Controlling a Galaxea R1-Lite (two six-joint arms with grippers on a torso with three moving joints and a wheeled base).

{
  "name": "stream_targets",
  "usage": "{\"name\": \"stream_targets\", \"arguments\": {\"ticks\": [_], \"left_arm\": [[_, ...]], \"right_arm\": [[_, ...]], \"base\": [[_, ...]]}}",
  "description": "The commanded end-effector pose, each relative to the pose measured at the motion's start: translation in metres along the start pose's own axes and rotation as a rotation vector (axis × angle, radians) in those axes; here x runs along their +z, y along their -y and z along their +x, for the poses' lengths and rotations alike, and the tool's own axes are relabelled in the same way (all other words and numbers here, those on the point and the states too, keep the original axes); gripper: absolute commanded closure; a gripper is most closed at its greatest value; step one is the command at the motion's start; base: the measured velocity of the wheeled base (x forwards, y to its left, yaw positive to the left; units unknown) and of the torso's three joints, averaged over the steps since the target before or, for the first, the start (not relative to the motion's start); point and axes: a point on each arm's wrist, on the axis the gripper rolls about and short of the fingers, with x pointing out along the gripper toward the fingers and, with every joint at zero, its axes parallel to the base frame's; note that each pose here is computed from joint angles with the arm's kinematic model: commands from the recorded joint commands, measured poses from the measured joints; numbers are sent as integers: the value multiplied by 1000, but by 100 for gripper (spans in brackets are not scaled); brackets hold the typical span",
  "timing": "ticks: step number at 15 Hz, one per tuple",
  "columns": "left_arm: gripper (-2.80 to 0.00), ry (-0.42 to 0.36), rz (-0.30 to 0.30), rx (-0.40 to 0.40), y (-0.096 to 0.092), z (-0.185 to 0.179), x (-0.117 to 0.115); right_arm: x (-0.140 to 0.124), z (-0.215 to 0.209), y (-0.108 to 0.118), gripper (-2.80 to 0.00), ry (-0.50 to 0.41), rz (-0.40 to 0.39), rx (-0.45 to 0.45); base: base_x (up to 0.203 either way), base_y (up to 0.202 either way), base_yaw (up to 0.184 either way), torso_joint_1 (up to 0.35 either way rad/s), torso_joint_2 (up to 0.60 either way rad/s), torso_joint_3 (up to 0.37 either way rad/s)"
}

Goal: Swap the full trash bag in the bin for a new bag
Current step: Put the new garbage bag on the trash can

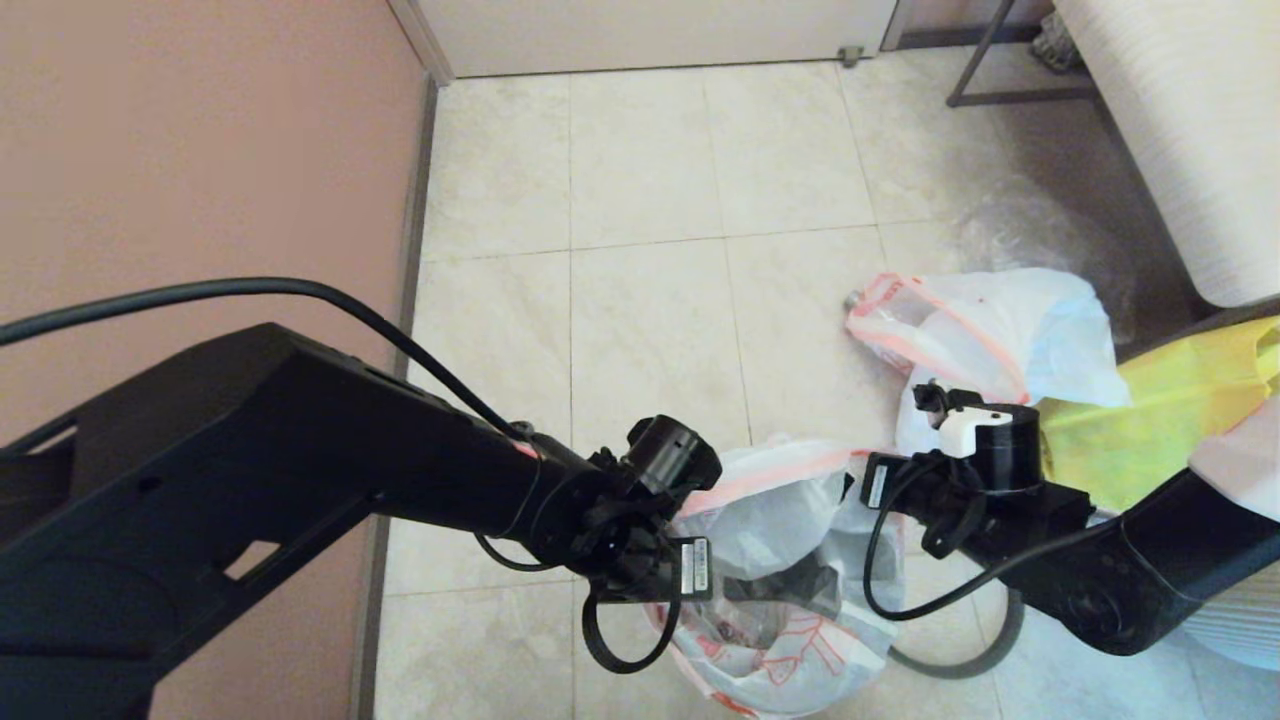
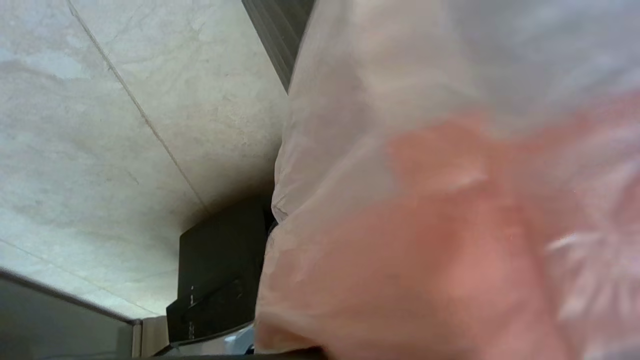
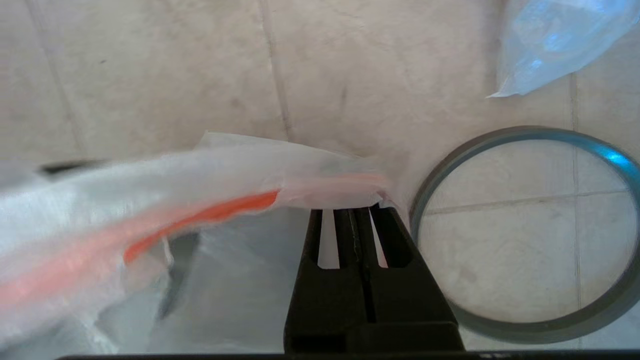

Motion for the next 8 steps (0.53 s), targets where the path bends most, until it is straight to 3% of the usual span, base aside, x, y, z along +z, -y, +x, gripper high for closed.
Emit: {"name": "stream_targets", "arguments": {"ticks": [1,8], "left_arm": [[0,4,0,-2,2,1,1],[0,15,59,-5,2,-4,3]], "right_arm": [[9,-7,-6,0,30,6,26],[36,7,-32,0,31,2,104]], "base": [[0,0,0,0,0,0],[0,0,0,0,0,0]]}}
